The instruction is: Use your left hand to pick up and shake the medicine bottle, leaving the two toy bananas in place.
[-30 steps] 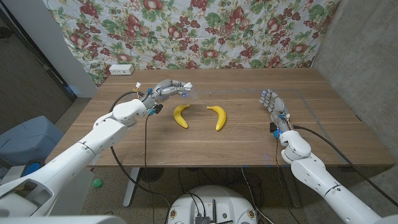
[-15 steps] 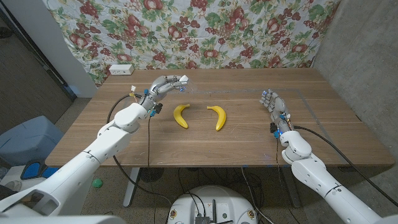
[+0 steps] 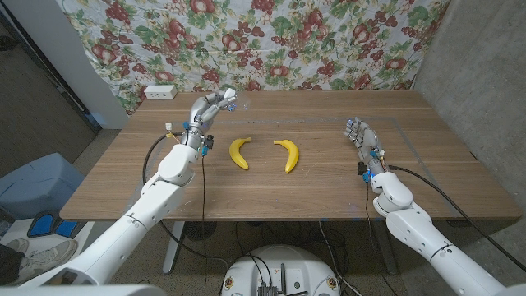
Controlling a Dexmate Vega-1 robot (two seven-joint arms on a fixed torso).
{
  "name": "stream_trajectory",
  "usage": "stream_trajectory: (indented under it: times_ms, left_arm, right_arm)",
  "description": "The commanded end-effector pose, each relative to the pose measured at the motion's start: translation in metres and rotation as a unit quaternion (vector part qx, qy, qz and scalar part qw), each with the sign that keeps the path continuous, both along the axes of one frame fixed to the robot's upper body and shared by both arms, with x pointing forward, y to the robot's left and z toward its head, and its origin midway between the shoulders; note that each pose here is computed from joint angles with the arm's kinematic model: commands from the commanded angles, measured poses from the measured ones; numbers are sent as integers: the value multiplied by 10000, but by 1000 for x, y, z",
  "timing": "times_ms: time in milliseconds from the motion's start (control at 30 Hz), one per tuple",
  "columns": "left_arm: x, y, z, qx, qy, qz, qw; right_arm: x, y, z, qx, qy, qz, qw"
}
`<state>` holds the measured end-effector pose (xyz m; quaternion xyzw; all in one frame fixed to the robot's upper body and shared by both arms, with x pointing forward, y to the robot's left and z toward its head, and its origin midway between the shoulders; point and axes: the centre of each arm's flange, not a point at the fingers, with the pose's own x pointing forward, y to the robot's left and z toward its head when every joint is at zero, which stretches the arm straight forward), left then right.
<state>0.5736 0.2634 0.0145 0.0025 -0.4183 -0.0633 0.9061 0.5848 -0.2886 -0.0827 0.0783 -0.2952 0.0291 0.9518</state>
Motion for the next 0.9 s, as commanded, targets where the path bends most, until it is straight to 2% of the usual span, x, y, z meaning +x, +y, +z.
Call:
stream_trajectory:
  times_ms: [33,233,533,833,900]
  left_arm:
    - [-3,2,-5,-386,-94,134,9991]
    - [0,0,-4,-304,-16,130,9995]
    - [9,-4,3,483,570,-8,9972]
    - [16,-10,12,1346,1065,-51,9851]
    - [18,-12,14,1606,1211,-75,9795]
  right_arm:
    - [4,-3,1,-21,18,5,10000]
    - [5,-4,1,-7,30,0,10000]
    - [7,-4,2,9,37,7,10000]
    - [8,-4,2,16,52,-2,10000]
    - [9,-4,2,5,49,-5,10000]
